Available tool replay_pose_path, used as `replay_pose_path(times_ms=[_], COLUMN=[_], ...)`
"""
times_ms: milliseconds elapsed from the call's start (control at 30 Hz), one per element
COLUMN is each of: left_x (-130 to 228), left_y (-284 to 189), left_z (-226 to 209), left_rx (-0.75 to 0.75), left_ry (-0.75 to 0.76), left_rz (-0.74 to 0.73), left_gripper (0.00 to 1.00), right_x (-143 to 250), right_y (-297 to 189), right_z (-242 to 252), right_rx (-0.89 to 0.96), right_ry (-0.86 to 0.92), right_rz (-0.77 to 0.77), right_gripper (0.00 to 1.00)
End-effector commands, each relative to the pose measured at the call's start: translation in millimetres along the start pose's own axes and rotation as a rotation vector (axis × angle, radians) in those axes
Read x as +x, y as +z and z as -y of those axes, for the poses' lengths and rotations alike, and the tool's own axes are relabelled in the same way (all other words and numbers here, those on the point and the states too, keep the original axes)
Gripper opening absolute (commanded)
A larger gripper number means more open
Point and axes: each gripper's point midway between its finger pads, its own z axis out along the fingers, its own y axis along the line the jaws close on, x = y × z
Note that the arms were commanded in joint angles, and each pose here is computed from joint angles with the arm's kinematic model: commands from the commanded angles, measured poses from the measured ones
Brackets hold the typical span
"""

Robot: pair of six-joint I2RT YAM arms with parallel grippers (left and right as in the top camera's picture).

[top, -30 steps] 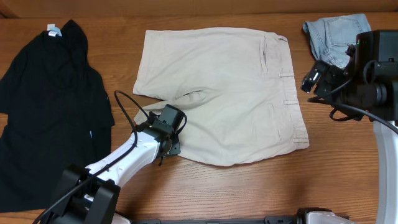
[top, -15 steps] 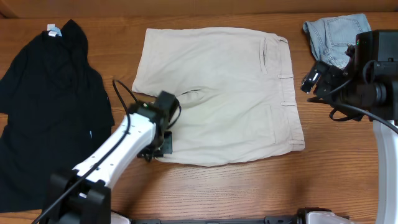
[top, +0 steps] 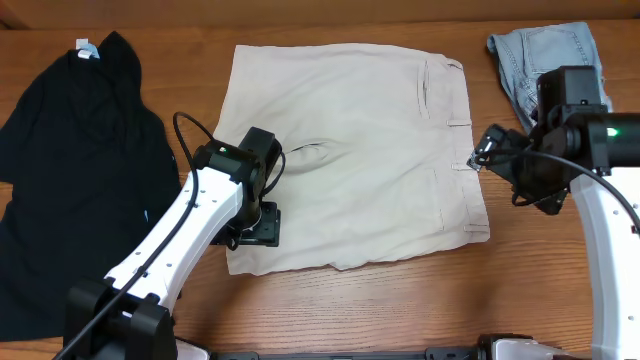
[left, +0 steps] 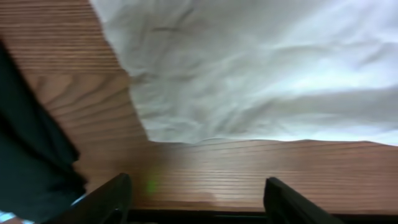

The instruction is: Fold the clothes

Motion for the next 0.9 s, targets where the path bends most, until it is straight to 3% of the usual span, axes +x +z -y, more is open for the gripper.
replay_pose_path(times_ms=[0, 167, 333, 567, 867], left_x=[0.7, -9.2, -19.0, -8.9, 6.7], left_y=[-2.0, -21.4, -41.8, -18.3, 36.3], left_z=[10.9, 14.9, 14.2, 8.6, 2.3], left_rx=[0.066, 0.118, 0.154, 0.135, 0.116], left_ry=[-0.026, -0.09, -0.17, -0.285, -0.392], left_rz=[-0.011, 0.105, 0.224, 0.176, 0.119], left_gripper=[0.74, 0.73, 0.75, 0.72, 0.69], right_x=[5.7, 34.3, 64.5, 83.4, 79.7], right_y=[-1.8, -0.8, 19.9, 57.7, 69.2], right_z=[1.1, 11.4, 25.2, 39.7, 38.7], right_rx=[-0.038, -0.099, -0.111, -0.062, -0.069], right_ry=[0.093, 0.147, 0.182, 0.21, 0.205], right_rz=[0.048, 0.11, 0.074, 0.008, 0.022], right_gripper=[1.0, 1.0, 1.0, 1.0, 1.0])
